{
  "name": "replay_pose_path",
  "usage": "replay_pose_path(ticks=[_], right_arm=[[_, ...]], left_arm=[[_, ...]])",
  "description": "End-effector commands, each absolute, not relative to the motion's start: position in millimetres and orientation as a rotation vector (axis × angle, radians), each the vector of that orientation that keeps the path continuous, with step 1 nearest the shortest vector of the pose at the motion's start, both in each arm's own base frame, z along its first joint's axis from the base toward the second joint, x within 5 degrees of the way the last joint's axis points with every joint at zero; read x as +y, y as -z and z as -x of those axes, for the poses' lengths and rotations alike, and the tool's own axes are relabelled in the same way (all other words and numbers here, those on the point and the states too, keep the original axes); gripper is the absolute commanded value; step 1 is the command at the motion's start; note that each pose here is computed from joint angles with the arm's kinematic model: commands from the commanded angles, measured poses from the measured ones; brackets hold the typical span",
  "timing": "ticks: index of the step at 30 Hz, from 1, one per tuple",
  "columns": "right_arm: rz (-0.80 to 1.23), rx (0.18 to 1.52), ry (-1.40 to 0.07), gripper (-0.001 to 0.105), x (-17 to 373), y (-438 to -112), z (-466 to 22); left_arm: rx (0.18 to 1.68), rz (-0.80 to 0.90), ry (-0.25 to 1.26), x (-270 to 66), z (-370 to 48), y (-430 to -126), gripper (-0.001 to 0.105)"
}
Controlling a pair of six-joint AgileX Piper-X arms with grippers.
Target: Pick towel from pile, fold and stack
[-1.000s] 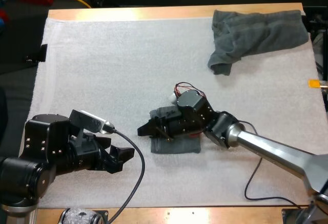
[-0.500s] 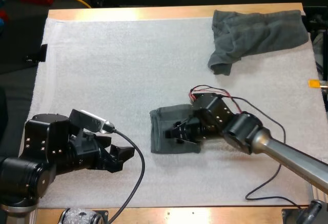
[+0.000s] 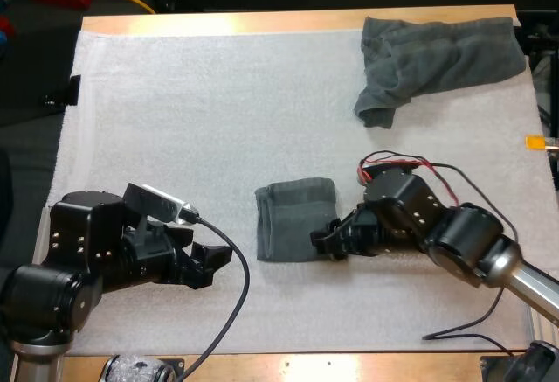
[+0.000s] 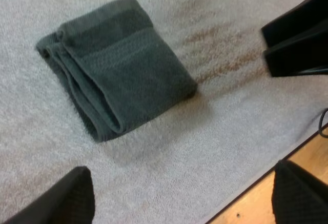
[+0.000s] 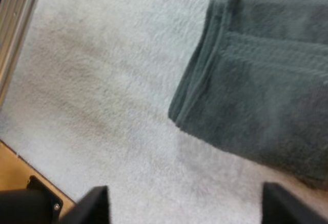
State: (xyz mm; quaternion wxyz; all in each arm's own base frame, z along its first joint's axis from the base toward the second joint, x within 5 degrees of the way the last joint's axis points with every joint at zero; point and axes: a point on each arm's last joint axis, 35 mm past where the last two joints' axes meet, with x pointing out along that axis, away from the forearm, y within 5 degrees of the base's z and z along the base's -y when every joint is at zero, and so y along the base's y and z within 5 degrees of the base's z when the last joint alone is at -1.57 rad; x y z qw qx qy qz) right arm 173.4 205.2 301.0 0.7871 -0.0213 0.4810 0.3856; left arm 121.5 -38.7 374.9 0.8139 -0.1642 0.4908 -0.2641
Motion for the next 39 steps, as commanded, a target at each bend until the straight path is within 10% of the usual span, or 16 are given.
replay_pose_path(ticks=[1,39], right_arm=[[0.072,1.028,-0.823,0.072,202,-304,-171],[0.104,0.988,-0.781,0.077,187,-318,-160]], left_arm=[[1.034,0.349,0.574,-39,-124,-374,0.069],[1.288,0.510,0.442,-61,-258,-268,0.070]])
